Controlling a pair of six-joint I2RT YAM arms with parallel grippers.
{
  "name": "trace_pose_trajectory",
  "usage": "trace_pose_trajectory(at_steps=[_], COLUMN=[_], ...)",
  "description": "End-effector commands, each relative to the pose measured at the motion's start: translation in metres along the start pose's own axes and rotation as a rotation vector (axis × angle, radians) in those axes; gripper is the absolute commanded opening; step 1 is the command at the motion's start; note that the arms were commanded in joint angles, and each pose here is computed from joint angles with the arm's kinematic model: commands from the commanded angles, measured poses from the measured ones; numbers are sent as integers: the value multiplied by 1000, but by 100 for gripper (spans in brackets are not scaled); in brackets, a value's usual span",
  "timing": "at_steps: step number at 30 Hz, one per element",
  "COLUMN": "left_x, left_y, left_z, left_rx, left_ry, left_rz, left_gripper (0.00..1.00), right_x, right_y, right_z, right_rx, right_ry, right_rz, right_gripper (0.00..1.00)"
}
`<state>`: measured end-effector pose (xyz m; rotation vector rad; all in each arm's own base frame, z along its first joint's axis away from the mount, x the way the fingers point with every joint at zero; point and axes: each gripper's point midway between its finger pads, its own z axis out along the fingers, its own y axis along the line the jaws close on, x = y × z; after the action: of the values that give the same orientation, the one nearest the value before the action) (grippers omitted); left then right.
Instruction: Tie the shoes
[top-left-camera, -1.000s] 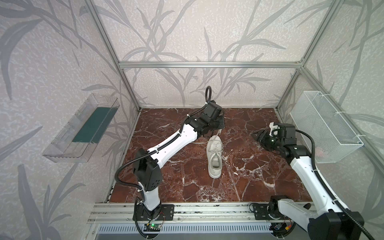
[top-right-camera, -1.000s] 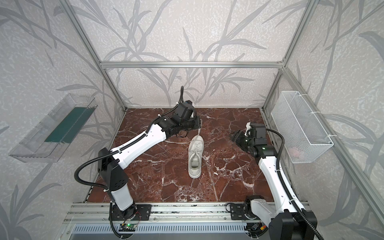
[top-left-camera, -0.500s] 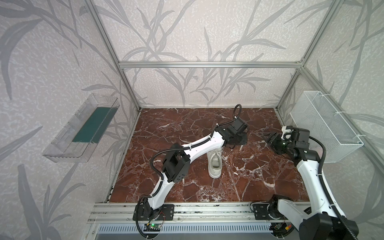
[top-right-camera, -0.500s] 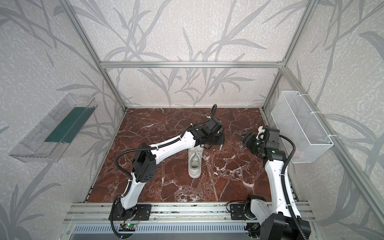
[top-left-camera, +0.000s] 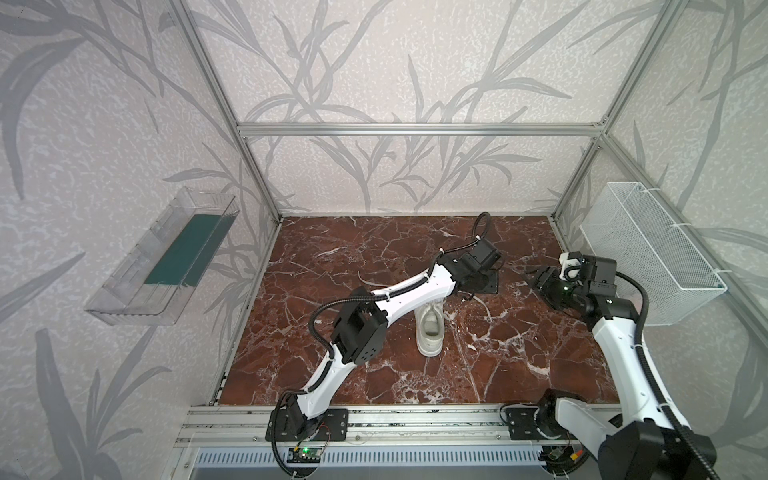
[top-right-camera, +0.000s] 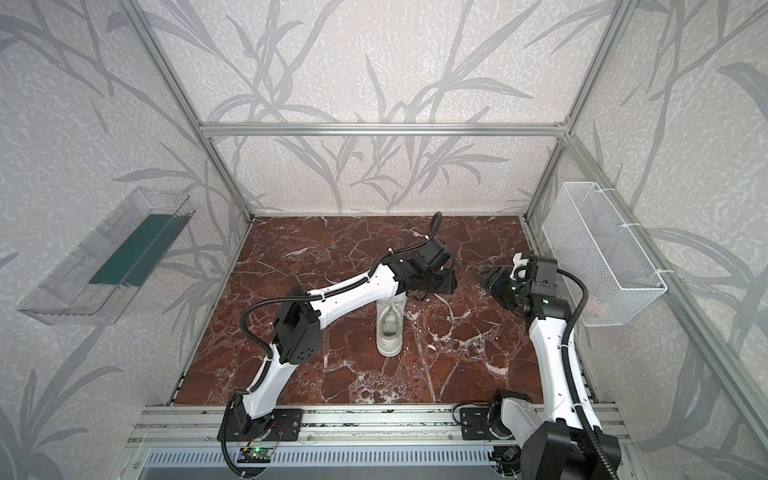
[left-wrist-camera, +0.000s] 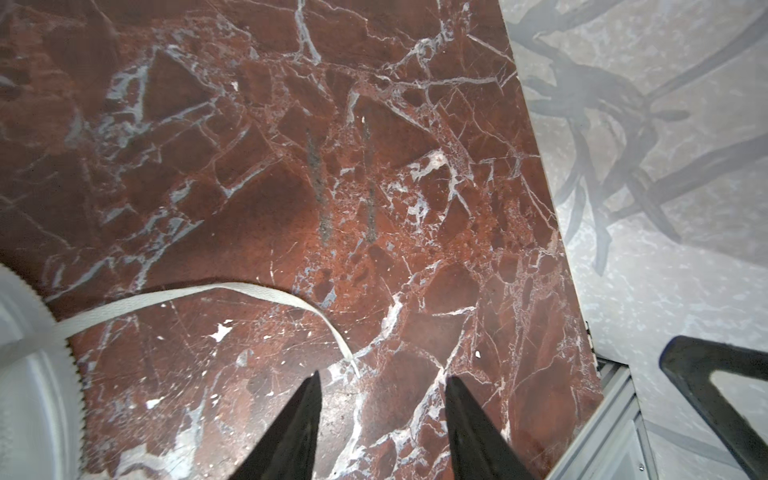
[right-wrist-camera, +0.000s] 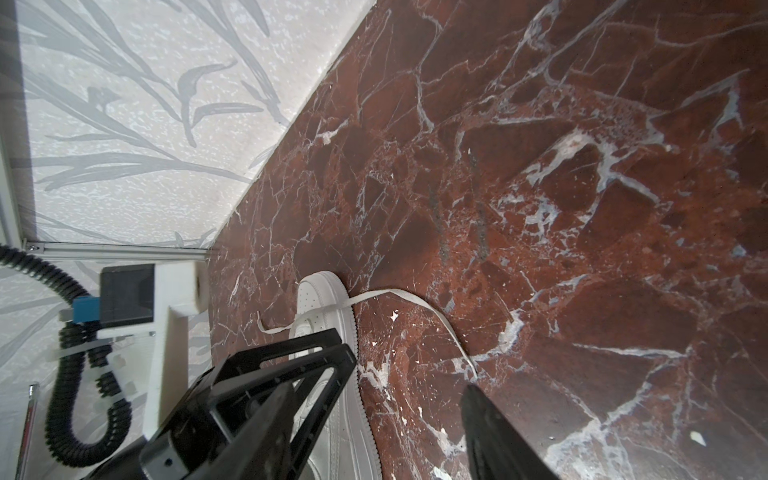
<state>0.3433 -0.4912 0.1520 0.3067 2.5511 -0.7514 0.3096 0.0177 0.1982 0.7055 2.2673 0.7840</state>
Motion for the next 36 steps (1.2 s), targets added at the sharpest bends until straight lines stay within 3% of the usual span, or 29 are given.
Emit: trace_pose_trajectory(at_steps=[1,6,13,21,30,36], left_x=[-23,-33,-42,-34,-13,-2], left_y=[4,32,75,122,141,150], left_z=[-38,-59,-79,-100,-105,-105], left_rx=[-42,-102,-127,-162,-172,-182], left_ry=[-61,-85,-134,-157,-145,-142], left_rz=[54,76,21,-42,-85,-103], left_gripper=[51,51,51,51,51,51], right_x=[14,32,68,83,97,104], right_y=[-22,-37,-36,-37,-47,-56], right_z=[10,29,58,86,109,117], right_rx=[77,128,198,279,370,392], right_ry=[65,151,290,409,510,542], right_rz=[-29,-64,-188,-337,-449,-459], right_gripper=[63,60,59,47,36,31])
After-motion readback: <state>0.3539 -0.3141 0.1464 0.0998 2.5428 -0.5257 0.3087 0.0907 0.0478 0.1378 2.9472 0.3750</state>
